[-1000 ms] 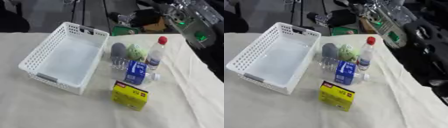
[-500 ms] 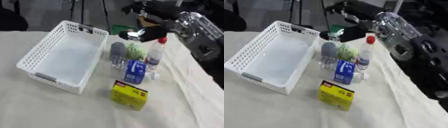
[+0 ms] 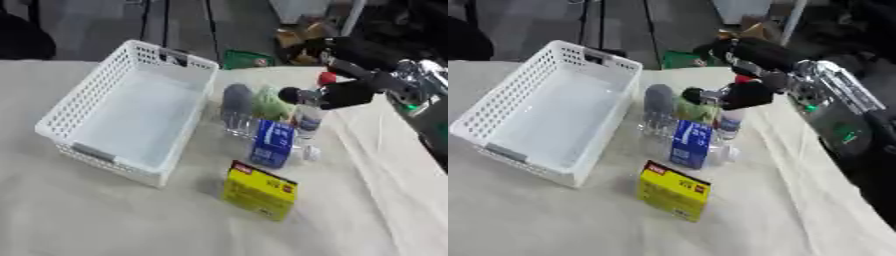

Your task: Pick up objects on the table and place them in the box.

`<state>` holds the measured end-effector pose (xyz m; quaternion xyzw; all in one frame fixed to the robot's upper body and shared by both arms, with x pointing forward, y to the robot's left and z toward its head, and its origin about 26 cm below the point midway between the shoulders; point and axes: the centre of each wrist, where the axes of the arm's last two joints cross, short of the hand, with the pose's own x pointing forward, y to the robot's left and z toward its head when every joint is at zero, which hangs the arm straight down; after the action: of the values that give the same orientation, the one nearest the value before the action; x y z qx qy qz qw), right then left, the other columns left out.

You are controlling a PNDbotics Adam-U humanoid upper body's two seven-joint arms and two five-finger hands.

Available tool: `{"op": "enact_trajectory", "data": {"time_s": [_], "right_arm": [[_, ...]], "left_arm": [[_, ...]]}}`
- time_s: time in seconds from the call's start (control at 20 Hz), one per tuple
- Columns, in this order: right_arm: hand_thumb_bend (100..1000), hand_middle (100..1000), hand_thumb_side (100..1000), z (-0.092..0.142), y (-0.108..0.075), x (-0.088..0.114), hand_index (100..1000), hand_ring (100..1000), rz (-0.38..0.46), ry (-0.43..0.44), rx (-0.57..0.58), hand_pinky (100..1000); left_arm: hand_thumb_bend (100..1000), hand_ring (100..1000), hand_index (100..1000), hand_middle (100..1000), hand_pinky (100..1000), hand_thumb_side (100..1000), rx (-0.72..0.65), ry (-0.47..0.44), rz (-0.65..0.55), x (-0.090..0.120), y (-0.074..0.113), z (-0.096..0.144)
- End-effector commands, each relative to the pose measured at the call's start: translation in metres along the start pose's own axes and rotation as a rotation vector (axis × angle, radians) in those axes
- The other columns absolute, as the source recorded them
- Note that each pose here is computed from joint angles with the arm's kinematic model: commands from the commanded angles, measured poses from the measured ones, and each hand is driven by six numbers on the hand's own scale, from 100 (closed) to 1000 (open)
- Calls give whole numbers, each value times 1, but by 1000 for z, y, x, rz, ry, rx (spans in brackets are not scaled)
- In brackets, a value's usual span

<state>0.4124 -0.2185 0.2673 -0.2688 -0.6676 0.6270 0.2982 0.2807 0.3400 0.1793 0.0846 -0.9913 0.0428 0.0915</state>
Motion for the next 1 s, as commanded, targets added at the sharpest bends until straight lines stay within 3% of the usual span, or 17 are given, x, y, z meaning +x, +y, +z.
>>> {"op": "enact_trajectory", "data": {"time_s": [0.05, 0.5, 0.8, 1.0], "right_arm": [[606, 810, 1000, 11, -17, -3, 969, 960, -57, 3, -6, 918], [639, 803, 1000, 18, -10, 4, 964, 967, -194, -44, 32, 923], [623, 804, 1000, 17, -7, 11, 965, 969, -214, -83, 31, 925], [609, 801, 1000, 16, 2, 9, 964, 969, -238, -65, 37, 923]], "left_arm": [[100, 789, 787, 774, 808, 728, -26, -21, -16, 4, 3, -9], [100, 788, 787, 774, 808, 727, -31, -12, -26, 5, 5, -8], [100, 788, 787, 773, 808, 727, -29, -7, -26, 5, 5, -8], [100, 788, 786, 773, 808, 727, -28, -3, -25, 5, 5, -7]]}}
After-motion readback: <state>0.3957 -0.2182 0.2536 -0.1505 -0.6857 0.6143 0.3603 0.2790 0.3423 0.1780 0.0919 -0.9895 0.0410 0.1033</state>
